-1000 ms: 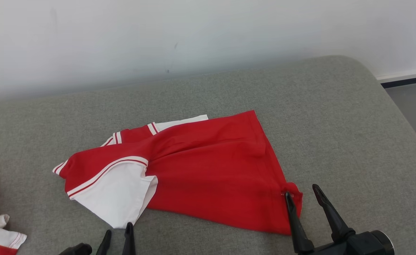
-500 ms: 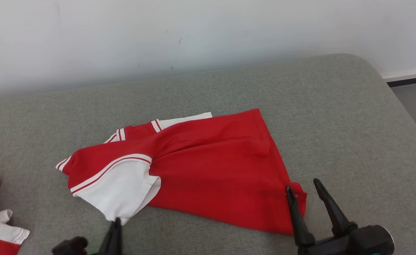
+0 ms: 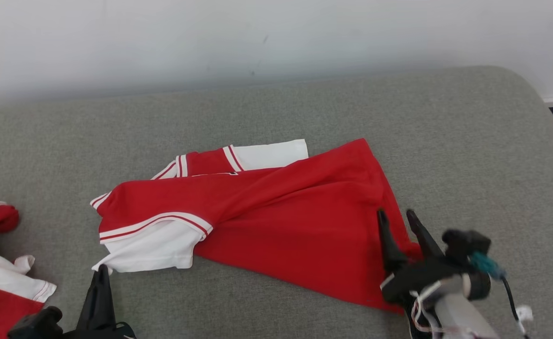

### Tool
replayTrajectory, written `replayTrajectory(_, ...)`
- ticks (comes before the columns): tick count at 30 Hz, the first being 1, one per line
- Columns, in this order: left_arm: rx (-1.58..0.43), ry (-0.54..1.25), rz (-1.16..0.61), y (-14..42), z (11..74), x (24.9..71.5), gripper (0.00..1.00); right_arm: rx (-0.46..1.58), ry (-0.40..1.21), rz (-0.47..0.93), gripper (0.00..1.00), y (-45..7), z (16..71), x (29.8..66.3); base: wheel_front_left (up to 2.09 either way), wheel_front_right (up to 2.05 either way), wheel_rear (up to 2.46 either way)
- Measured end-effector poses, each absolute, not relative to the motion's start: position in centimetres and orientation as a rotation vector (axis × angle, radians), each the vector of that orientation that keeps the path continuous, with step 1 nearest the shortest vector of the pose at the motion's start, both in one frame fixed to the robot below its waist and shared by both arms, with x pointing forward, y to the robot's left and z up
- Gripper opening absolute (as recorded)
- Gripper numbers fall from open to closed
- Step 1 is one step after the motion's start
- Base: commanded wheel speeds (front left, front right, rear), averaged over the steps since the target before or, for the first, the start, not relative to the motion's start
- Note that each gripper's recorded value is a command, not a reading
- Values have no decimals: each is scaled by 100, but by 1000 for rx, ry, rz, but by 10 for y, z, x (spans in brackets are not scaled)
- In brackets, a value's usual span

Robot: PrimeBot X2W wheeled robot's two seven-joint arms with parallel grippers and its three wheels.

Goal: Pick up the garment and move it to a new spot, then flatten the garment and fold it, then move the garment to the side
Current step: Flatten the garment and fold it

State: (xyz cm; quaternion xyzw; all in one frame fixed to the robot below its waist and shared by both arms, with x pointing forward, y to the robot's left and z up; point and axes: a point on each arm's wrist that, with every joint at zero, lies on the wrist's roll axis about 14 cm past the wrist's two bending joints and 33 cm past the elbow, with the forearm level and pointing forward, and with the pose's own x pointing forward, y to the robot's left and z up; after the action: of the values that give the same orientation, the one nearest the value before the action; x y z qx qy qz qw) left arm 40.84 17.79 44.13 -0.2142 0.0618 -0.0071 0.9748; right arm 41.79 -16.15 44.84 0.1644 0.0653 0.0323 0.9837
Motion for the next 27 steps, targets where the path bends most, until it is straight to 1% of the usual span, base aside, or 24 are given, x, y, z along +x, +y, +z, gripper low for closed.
replayTrajectory(6,-431,138,-12,179,436,409,0,360,262,81,100,-154,440,461,0,0,0)
replayTrajectory(10,-426,151,-16,177,432,411,0,366,349,58,100,-159,431,478,0,0,0)
replayTrajectory(17,-419,165,-11,179,426,413,0,366,471,17,100,-171,413,494,0,0,0)
replayTrajectory(20,-416,173,-12,181,423,413,0,356,511,20,100,-169,408,498,0,0,0)
replayTrajectory(27,-413,184,-12,181,419,412,0,260,563,47,100,-169,407,505,0,0,0)
